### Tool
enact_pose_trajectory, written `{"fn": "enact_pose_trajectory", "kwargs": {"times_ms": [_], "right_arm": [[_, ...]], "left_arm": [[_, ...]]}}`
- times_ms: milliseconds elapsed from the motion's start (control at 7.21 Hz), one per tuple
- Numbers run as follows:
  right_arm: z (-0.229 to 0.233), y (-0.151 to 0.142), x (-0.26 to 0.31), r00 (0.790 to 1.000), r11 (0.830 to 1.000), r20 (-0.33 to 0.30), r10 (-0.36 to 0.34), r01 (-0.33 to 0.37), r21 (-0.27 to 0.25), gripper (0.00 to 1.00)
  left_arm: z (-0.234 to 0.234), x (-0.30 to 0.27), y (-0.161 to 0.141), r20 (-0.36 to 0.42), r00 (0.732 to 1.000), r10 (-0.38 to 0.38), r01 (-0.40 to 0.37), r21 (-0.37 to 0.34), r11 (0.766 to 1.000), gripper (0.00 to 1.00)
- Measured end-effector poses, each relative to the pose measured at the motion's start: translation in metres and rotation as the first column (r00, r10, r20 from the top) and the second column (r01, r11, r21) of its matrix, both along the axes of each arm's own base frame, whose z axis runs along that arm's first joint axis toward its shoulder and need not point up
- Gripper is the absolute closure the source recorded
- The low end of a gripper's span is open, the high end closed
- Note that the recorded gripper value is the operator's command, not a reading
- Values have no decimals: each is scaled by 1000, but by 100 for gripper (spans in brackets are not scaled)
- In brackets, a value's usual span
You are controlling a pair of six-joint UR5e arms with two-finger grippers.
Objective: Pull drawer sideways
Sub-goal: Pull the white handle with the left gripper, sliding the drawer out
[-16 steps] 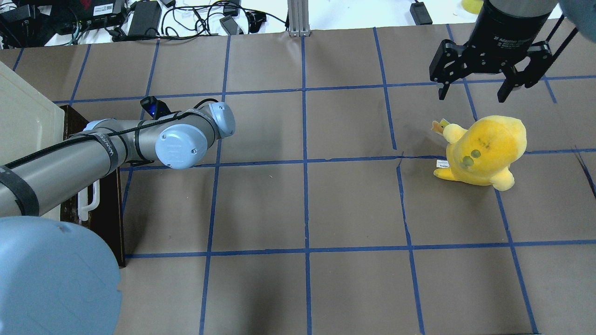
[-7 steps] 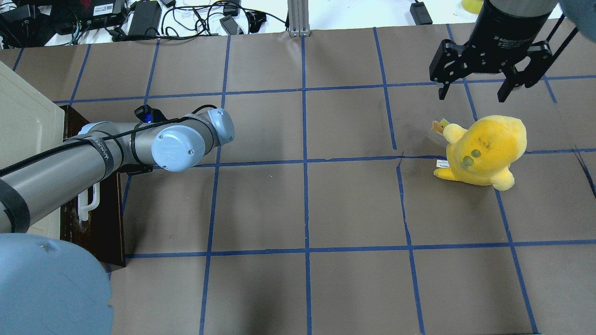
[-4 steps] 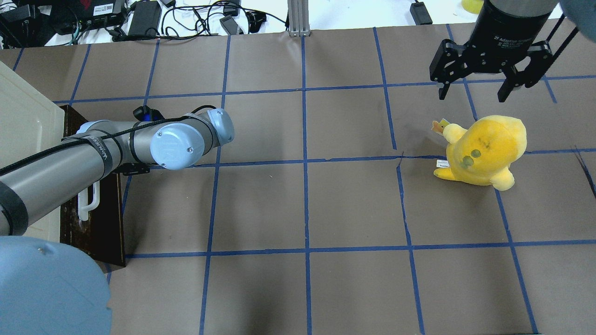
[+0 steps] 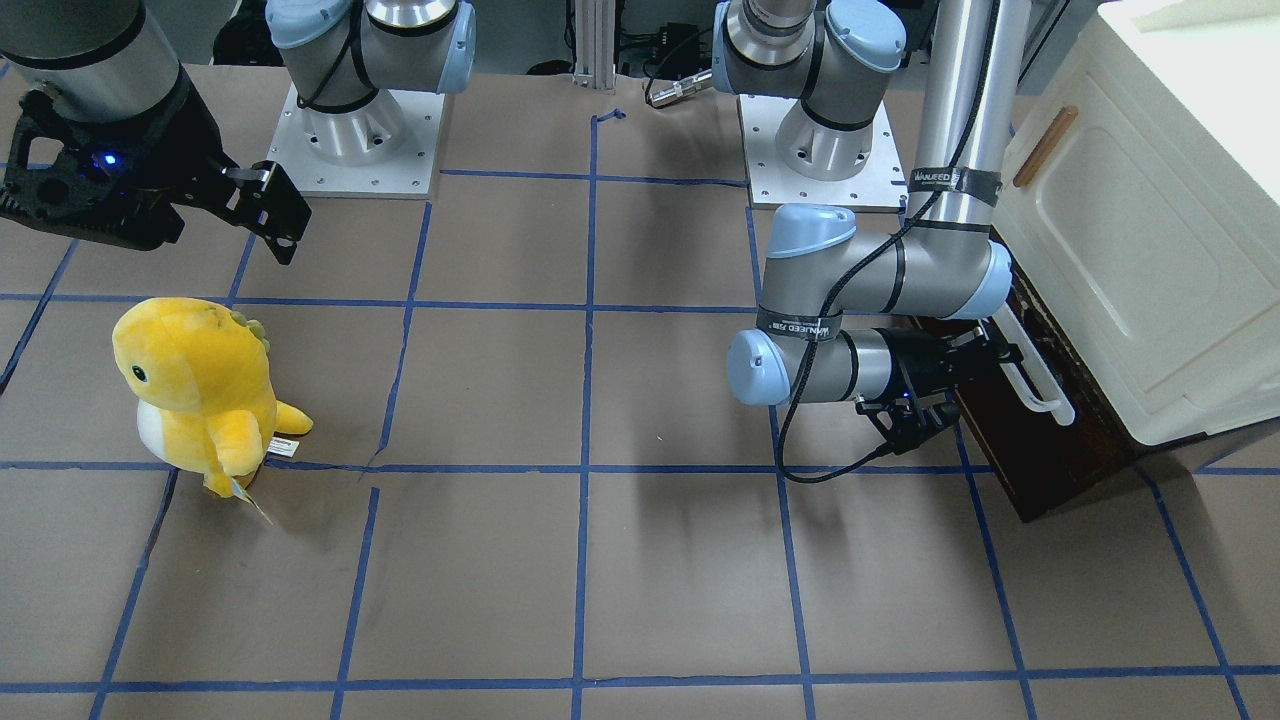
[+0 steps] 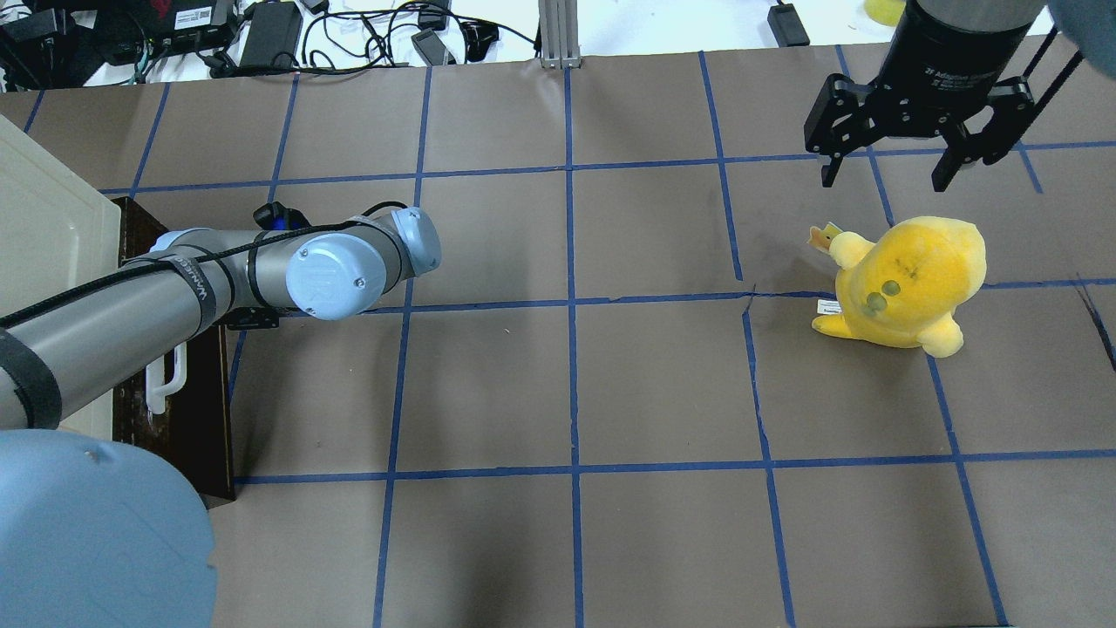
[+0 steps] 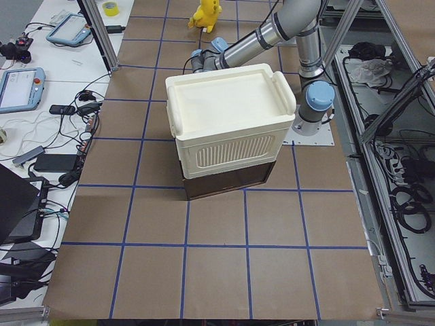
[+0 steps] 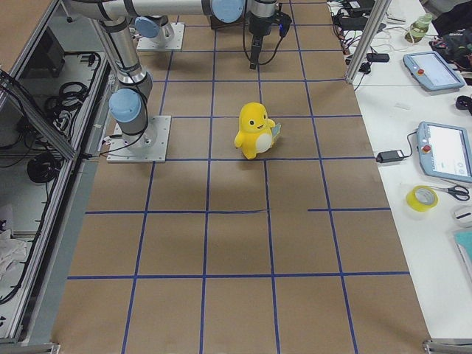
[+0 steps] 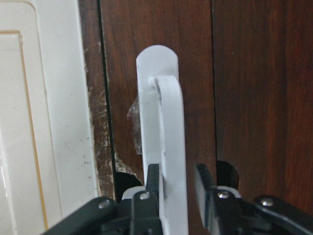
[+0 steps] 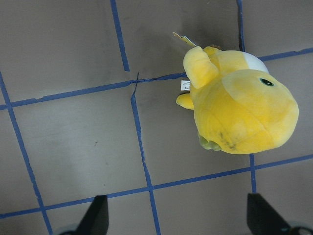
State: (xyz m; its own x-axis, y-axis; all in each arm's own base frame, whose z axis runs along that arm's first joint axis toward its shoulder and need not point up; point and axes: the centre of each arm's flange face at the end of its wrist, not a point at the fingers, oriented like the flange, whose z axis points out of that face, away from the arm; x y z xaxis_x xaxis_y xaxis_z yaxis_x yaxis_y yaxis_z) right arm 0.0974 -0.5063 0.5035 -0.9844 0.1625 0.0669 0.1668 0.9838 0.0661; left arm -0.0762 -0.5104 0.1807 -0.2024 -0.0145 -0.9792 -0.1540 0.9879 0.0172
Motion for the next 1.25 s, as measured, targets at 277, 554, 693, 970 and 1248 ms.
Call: {"fn": "enact_pose_trajectory", "kwargs": {"times_ms": [277,554,693,970,1248], "right_arm": [[0,0,0,1000,1000,0,0,0,0,0],[0,0,0,1000,1000,0,0,0,0,0],[0,0,0,1000,1000,0,0,0,0,0],[0,0,0,1000,1000,0,-1,1,0,0],[0,0,0,1000,1000,0,0,0,0,0]], "left_arm": [[4,-1,0,-1,1000,-3,3,-5,1000,78],[8,-1,0,-1,1000,-4,4,-7,1000,79],[8,-1,0,-1,1000,-5,5,-6,1000,84],[5,-3,0,-2,1000,-6,6,-4,1000,96],[1,-5,-1,-3,1000,-10,10,-1,1000,96]]}}
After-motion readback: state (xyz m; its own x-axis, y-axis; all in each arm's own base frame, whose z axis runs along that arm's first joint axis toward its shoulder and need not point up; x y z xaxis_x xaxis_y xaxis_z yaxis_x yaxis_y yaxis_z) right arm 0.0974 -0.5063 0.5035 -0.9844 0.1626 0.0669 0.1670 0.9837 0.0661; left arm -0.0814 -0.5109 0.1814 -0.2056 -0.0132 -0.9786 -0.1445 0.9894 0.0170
